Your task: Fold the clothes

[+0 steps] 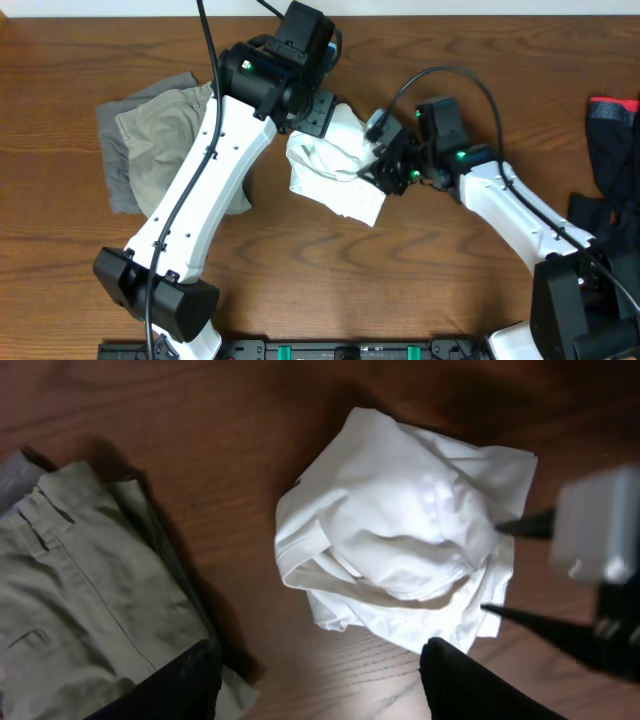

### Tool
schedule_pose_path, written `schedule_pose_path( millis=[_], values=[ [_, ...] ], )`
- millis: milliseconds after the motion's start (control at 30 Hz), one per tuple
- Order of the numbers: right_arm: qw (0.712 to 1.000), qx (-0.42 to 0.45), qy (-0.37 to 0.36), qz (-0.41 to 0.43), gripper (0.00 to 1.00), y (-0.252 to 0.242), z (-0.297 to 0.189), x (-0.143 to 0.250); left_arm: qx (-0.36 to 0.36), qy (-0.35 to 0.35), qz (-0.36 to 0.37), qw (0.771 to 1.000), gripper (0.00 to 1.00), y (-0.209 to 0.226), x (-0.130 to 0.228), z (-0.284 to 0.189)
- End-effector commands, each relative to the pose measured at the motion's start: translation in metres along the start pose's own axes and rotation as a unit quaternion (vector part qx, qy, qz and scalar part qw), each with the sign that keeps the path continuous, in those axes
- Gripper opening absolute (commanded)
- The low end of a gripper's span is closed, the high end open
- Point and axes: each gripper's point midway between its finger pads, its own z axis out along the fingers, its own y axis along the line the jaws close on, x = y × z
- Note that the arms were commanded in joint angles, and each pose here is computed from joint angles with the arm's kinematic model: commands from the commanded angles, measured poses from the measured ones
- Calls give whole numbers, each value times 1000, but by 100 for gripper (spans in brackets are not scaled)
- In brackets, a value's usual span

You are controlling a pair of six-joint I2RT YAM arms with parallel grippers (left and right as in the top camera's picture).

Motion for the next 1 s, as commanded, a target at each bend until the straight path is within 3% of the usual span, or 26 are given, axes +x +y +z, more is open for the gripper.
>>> schedule_pose_path(
  millis=[0,300,633,967],
  values=[
    [994,69,30,-79,58,-12,-1,0,-10,-3,-4,1000,66,4,-2,0],
    [982,159,35,-98,59,-40,15,-10,-9,-7,-5,1000,66,4,-4,0],
    [975,180,66,-109,56,-41,25,1,-9,-7,-5,1000,71,4,-4,0],
    [974,173,52,-137,60,-18,-6,-16,-9,-7,-5,1000,72,4,-4,0]
  ],
)
